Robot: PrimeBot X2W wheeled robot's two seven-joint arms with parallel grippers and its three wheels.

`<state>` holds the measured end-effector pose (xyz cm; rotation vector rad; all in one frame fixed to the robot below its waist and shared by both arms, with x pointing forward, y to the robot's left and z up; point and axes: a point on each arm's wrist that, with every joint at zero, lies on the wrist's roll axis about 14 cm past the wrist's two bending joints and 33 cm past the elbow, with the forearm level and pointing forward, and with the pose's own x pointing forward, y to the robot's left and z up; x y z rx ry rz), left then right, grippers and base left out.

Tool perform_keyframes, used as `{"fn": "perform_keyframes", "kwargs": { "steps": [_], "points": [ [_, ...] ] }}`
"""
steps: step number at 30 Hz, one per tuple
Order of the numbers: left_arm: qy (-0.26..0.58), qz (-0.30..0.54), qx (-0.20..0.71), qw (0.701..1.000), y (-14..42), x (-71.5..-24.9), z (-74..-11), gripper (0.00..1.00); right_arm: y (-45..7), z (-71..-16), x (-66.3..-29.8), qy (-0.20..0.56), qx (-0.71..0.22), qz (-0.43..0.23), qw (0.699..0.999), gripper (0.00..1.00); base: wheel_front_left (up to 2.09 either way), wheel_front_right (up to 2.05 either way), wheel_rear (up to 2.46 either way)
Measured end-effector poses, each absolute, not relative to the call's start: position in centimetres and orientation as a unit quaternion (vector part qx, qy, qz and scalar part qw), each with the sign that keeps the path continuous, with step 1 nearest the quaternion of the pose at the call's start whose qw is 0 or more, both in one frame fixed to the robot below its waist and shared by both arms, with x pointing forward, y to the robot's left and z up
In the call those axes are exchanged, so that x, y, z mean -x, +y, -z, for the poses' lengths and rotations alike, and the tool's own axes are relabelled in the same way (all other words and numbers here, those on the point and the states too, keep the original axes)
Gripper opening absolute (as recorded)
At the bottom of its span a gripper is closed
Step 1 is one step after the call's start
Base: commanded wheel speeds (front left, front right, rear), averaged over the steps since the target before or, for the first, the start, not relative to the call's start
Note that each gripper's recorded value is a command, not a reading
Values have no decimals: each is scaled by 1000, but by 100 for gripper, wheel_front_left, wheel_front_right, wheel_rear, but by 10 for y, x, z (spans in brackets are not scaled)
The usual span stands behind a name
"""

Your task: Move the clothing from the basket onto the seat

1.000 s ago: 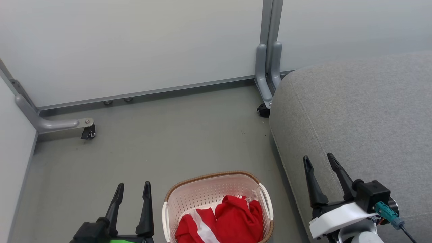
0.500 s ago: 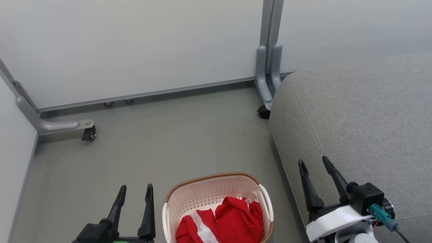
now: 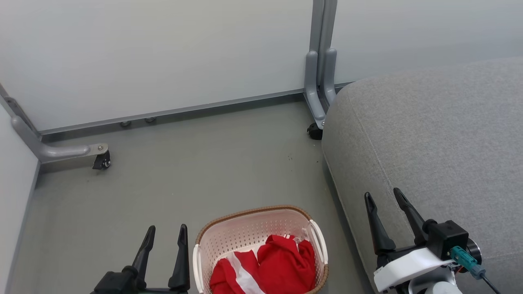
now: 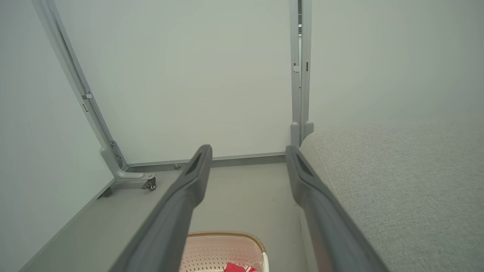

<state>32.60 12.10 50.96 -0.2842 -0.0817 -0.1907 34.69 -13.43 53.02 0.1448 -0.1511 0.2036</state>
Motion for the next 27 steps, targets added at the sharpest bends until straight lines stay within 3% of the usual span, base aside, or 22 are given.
{"fn": "perform_keyframes", "kwargs": {
  "steps": [12, 19, 27],
  "points": [
    [31, 126, 108, 986, 93, -335, -468, 100, -150, -510, -353, -45, -67, -79, 994, 100, 0, 0, 0],
    [107, 199, 42, 973, 51, -361, -418, 100, -163, -511, -381, -47, -57, -71, 995, 100, 0, 0, 0],
    [256, 293, -115, 914, 37, -390, -307, 100, -159, -471, -426, 1, -61, -80, 995, 100, 0, 0, 0]
  ]
}}
